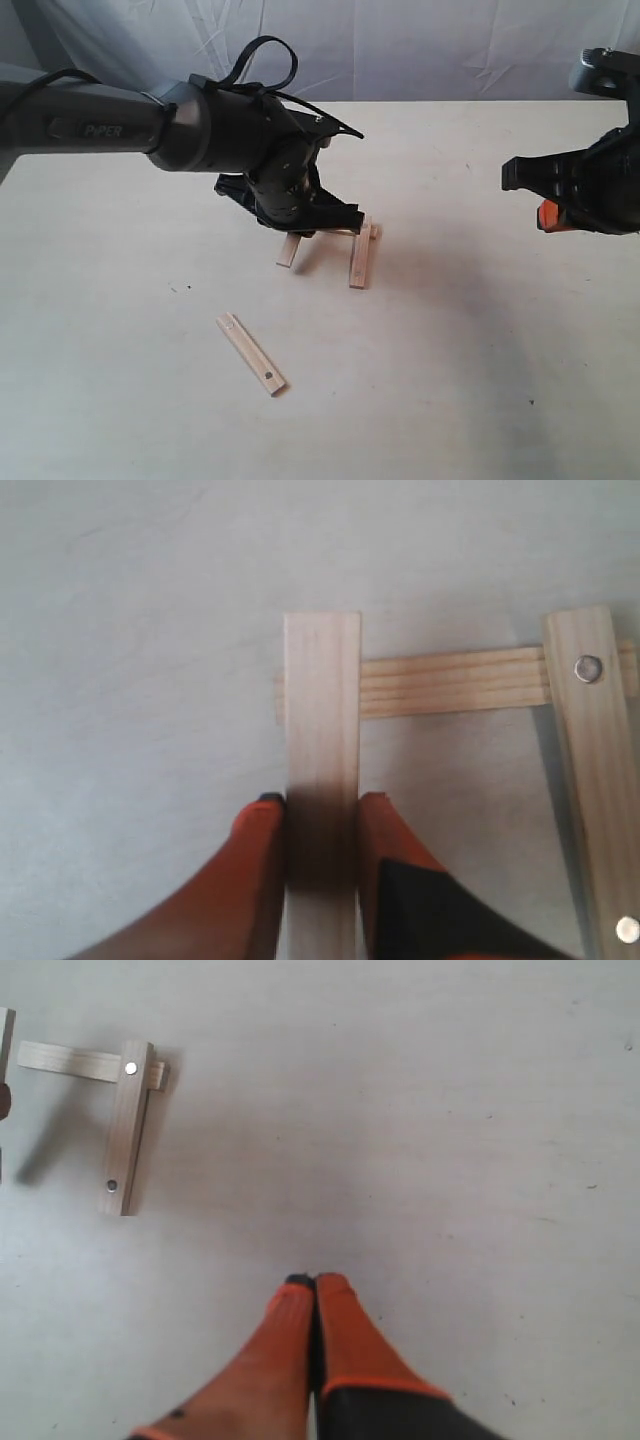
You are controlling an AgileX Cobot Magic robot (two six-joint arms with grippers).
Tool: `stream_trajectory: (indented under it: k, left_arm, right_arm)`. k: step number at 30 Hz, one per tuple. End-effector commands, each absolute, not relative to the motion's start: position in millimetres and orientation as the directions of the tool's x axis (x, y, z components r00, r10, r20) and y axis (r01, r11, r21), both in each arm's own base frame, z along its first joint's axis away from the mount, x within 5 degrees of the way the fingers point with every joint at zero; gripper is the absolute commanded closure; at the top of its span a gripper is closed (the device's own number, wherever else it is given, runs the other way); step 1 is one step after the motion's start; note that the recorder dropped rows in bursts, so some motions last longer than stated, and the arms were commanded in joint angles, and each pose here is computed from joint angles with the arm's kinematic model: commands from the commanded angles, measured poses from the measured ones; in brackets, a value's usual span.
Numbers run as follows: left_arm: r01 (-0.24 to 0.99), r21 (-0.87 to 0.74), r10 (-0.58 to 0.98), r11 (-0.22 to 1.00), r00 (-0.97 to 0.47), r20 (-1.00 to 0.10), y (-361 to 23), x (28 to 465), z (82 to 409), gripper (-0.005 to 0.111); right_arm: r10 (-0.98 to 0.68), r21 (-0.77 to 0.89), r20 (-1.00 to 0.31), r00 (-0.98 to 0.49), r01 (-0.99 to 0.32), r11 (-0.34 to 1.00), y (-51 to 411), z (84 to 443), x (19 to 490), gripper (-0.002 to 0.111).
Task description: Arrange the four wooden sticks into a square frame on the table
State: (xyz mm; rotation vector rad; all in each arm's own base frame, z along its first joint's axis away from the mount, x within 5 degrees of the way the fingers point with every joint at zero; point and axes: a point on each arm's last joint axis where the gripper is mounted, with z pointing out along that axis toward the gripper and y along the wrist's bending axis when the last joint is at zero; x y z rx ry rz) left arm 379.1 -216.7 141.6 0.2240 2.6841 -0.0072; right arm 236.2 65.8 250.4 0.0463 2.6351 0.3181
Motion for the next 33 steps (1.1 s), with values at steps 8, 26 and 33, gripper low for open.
stream_trajectory:
  k: [8,26,33]
  left_arm:
    - [0.156,0.032,0.154,0.987,-0.889,-0.432,-216.0,380.5,140.6,0.072]
    - [0.639,0.191,0.666,0.745,-0.725,-0.173,-197.8,345.1,201.8,0.101]
    - [0.927,-0.034,0.927,0.373,-0.374,-0.016,-202.5,317.5,203.1,0.106]
  right_arm:
    - [0.084,0.231,-0.472,-0.878,-0.031,0.973,65.2,251.1,235.3,0.109]
    - [0.101,0.249,-0.478,-0.873,-0.025,0.968,66.3,251.9,236.2,0.109]
    - [0.091,0.241,-0.466,-0.880,-0.027,0.970,65.9,251.1,235.0,0.109]
